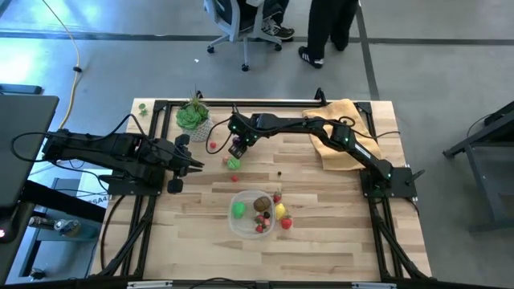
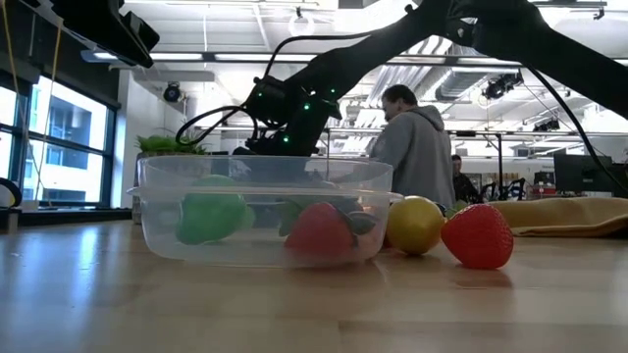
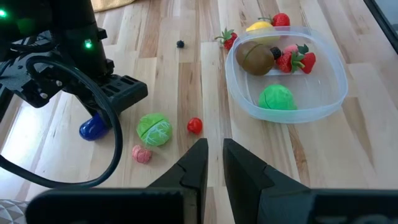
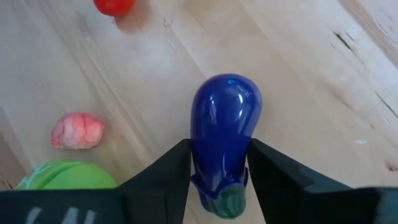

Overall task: Pick and placing Produce into tupperware
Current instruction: Put the violet eggplant into the transparent bin

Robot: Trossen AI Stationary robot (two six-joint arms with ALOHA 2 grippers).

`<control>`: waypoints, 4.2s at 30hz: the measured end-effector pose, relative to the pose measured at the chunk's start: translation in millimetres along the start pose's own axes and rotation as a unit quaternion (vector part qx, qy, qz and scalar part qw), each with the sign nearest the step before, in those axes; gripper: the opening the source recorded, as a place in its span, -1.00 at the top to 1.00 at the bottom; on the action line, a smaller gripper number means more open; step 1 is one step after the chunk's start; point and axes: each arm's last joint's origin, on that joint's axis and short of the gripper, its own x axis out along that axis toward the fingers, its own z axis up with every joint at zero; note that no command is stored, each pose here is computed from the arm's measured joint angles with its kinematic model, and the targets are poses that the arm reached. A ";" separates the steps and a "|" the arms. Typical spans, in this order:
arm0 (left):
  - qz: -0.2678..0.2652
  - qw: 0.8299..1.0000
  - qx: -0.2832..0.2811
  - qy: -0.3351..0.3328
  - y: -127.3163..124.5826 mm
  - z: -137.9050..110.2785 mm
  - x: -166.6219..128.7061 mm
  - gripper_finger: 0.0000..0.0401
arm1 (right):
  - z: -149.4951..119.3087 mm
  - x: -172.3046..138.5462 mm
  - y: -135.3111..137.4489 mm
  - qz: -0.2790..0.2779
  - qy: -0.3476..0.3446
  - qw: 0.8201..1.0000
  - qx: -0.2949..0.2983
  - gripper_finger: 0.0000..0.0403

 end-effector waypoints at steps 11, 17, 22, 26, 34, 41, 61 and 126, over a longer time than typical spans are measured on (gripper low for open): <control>0.000 1.000 0.000 0.000 0.0 0.0 0.0 0.80 | 0.9 0.0 0.3 0.002 -0.005 1.000 -0.001 0.41; 0.000 1.000 0.000 0.000 0.0 0.0 0.0 0.80 | 2.1 -0.8 1.6 0.017 -0.005 1.000 -0.002 0.42; 0.000 1.000 0.000 0.000 0.0 0.0 0.0 0.80 | 11.2 -13.2 5.7 0.025 -0.006 1.000 -0.013 0.42; 0.000 1.000 0.000 0.000 0.0 -0.1 0.1 0.80 | 21.5 -31.0 9.9 0.024 -0.006 0.999 -0.028 0.42; 0.000 1.000 0.000 0.000 0.0 0.0 0.0 0.80 | 28.9 -71.9 16.3 0.027 0.045 0.996 -0.073 0.42; 0.000 1.000 0.000 0.000 0.0 0.0 0.0 0.80 | 17.6 -106.2 25.1 0.051 0.082 0.989 -0.110 0.42; 0.000 1.000 0.000 0.000 0.0 -0.1 0.0 0.80 | -56.6 -162.2 149.9 0.034 0.100 0.983 -0.150 0.42; 0.000 1.000 0.000 0.000 0.0 0.0 0.0 0.80 | -155.5 -61.6 248.0 0.061 0.156 0.962 -0.214 0.40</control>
